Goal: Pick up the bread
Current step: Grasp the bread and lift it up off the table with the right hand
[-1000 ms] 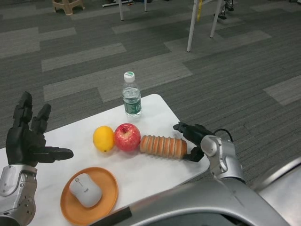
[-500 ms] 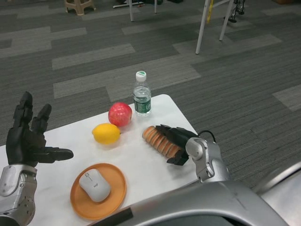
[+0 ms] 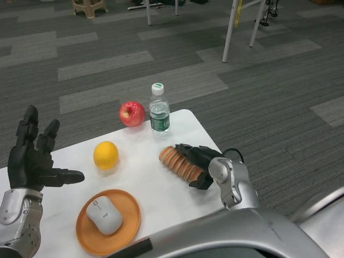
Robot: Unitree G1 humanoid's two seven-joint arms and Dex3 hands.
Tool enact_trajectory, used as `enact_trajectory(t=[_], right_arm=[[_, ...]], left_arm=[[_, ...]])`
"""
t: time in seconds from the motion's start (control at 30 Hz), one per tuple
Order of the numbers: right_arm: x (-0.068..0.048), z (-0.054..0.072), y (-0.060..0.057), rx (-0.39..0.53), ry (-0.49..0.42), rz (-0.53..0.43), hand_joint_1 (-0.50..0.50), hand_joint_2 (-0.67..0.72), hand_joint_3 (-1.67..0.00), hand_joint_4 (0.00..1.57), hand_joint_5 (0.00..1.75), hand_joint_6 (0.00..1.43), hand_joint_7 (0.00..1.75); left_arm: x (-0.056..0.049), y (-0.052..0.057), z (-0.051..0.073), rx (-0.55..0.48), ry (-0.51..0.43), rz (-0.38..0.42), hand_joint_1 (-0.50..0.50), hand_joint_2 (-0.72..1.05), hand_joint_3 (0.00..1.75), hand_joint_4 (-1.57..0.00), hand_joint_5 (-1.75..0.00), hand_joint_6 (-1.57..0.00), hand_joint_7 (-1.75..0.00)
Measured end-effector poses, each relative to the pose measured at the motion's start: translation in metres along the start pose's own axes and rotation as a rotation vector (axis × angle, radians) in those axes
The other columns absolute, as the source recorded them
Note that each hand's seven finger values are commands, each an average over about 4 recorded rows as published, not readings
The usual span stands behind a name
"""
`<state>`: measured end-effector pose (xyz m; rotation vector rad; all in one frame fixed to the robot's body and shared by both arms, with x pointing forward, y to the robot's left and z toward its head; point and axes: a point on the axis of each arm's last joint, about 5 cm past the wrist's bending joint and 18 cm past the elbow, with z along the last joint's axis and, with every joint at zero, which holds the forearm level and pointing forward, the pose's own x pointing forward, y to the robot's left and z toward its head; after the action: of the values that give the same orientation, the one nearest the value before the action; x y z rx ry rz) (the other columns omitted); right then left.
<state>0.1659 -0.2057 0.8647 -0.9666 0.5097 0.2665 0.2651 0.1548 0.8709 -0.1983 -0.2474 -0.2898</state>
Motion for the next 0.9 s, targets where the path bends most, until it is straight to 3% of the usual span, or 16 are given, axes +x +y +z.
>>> enact_trajectory(t=[0.2, 0.37, 0.5, 0.6, 0.73, 0.9], right_arm=[[0.006, -0.002, 0.005, -0.111, -0.005, -0.005, -0.17, -0.48, -0.83, 0.00, 0.95, 0.00, 0.07], [0.007, -0.007, 0.002, -0.235, -0.014, -0.003, -0.24, -0.48, -0.95, 0.00, 1.14, 0.00, 0.17], [0.007, -0.013, -0.004, -0.308, -0.028, 0.010, -0.29, -0.48, -1.03, 0.00, 1.26, 0.00, 0.49], [0.008, -0.015, -0.008, -0.330, -0.031, 0.024, -0.29, -0.48, -0.99, 0.00, 1.26, 0.00, 0.77], [0.009, -0.015, -0.010, -0.303, -0.047, 0.030, -0.29, -0.51, -1.01, 0.01, 1.26, 0.00, 1.31], [0.009, -0.017, -0.011, -0.230, -0.075, 0.030, -0.29, -0.54, -1.03, 0.06, 1.36, 0.09, 1.59]], left_arm=[[0.000, 0.000, 0.000, -0.001, 0.000, 0.000, 0.50, -0.19, 0.09, 0.00, -0.41, 0.00, 0.00], [0.000, 0.000, 0.000, -0.001, 0.000, 0.000, 0.50, -0.19, 0.09, 0.00, -0.41, 0.00, 0.00], [0.000, 0.000, 0.000, -0.001, 0.000, 0.000, 0.50, -0.19, 0.09, 0.00, -0.41, 0.00, 0.00], [0.000, -0.001, 0.000, -0.002, 0.000, 0.000, 0.50, -0.19, 0.09, 0.00, -0.41, 0.00, 0.00], [0.000, -0.001, 0.000, -0.002, 0.000, 0.000, 0.50, -0.19, 0.09, 0.00, -0.41, 0.00, 0.00], [0.000, -0.001, 0.000, -0.002, 0.000, 0.000, 0.50, -0.19, 0.09, 0.00, -0.41, 0.00, 0.00]])
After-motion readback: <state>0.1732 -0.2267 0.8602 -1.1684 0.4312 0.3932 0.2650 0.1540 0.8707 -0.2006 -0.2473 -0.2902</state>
